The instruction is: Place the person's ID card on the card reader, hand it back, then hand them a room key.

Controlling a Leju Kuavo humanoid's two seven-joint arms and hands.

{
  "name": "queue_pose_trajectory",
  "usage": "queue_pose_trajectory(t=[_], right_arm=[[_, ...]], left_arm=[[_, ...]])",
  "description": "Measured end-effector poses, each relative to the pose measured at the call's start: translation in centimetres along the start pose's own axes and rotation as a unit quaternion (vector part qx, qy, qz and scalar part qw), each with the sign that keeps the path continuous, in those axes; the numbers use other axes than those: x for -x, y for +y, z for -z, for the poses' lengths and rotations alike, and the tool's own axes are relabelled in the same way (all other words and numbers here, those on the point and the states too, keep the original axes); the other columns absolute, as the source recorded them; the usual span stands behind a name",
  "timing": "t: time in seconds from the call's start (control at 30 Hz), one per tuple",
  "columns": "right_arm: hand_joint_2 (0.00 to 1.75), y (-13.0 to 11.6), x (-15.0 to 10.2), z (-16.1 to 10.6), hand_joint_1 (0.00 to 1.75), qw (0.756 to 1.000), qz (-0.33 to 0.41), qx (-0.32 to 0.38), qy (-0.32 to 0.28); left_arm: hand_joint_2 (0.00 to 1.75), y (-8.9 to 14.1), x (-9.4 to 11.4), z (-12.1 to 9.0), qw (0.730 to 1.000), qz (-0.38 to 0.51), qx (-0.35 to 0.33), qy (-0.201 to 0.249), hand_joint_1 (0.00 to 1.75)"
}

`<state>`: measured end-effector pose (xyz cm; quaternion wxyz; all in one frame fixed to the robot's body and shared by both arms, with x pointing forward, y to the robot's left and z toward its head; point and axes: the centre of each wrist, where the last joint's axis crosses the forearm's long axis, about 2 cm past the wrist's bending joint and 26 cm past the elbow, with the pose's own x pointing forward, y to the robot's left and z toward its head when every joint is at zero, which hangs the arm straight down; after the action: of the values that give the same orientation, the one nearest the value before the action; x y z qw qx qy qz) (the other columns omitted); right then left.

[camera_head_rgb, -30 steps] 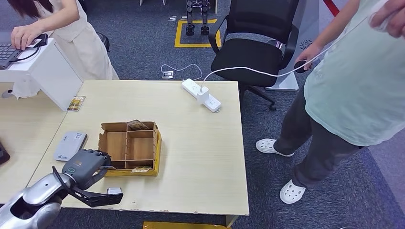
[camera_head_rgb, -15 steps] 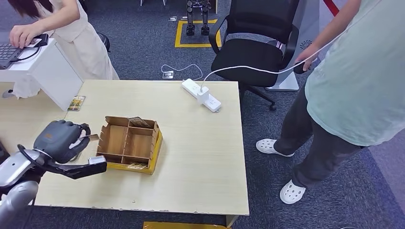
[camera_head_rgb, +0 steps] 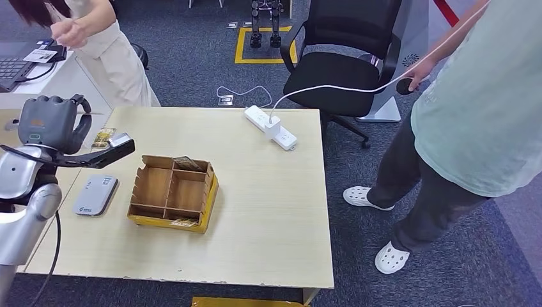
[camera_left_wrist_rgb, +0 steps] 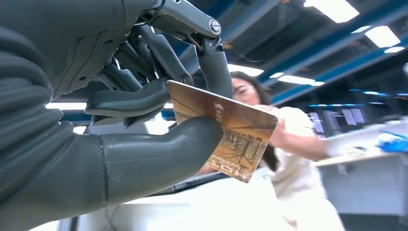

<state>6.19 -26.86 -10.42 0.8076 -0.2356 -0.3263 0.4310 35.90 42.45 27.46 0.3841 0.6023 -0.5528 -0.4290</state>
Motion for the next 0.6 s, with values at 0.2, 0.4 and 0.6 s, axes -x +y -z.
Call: queue_pose_trajectory(t=[0.2,0.4,0.6], right_arm=[[0.00,-0.5,-0.5,0.5,0.00,1.000,-0.005,0.010,-0.008],[0.00,-0.6,-0.7,0.6,0.00,1.000,-0.006,0.015,-0.012],[0.00,-0.4,-0.9,0.5,0.00,1.000,-0.004,0.013,-0.014]], left_arm=[[1.75,-0.4,-0.7,4.6,0.997,-0.019,-0.050,0.056,1.75],[1.75,0.3,-0.9,8.7,0.992,-0.027,-0.072,0.102,1.75],[1.75,1.0,-1.3,10.7,0.990,-0.035,-0.072,0.112,1.75]])
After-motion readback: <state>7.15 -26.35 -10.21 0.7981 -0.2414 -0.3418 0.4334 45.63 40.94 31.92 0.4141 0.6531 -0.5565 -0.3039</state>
